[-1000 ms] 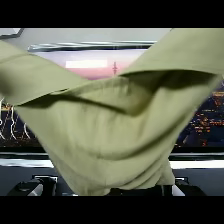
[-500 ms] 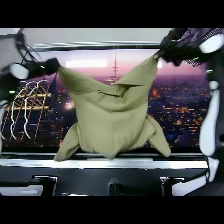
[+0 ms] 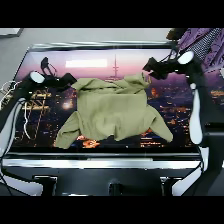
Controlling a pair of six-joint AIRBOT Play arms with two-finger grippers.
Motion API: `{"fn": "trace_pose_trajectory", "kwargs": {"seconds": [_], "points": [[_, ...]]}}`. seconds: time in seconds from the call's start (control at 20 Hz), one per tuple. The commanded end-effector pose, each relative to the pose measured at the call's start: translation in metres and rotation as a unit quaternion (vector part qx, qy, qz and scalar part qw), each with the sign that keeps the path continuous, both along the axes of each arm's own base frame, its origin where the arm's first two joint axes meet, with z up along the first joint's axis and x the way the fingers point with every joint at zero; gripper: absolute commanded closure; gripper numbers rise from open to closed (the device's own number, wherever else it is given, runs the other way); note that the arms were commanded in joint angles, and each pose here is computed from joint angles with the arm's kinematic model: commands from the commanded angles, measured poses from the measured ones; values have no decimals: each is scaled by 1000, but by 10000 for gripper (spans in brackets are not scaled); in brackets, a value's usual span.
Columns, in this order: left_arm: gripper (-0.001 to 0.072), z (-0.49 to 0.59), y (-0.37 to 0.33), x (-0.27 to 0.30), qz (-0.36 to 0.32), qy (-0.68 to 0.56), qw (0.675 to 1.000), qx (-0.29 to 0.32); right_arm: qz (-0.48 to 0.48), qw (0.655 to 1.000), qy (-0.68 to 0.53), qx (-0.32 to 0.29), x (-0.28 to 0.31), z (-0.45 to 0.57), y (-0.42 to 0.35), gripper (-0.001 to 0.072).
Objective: Fold the clothes and pants, and hang the long-sleeved shirts on hangers.
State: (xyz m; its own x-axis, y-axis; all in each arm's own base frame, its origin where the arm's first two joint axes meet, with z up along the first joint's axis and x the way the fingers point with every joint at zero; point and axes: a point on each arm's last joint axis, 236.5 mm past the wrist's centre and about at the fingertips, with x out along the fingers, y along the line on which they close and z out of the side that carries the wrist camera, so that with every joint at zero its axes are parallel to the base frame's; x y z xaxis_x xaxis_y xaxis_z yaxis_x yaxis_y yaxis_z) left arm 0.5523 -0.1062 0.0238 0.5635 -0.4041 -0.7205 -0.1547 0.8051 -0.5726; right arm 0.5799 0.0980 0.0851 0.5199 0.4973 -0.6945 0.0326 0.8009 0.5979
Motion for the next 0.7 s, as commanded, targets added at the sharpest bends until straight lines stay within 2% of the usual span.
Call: {"fn": "trace_pose_trajectory", "kwargs": {"seconds": [0.0, 0.05, 0.2, 0.35, 0.45, 0.65], "points": [[78, 36, 22, -47, -25, 53, 998, -18, 86, 992, 50, -80, -77, 29, -47, 182], [79, 44, 34, -62, -28, 63, 998, -4, 81, 989, 62, -103, -95, 36, -65, 177], [78, 39, 54, -114, -24, 91, 995, 34, 30, 993, 68, -88, -135, 41, -86, 166], [79, 6, 24, -174, -28, 123, 992, -1, 23, 991, 126, -47, -194, -9, -61, 149], [82, -17, -1, -207, -40, 143, 989, -17, 27, 984, 174, -23, -236, -52, -38, 53], [88, -56, -32, -246, -84, 183, 980, -6, 12, 974, 224, 20, -278, -121, 0, 53]]}}
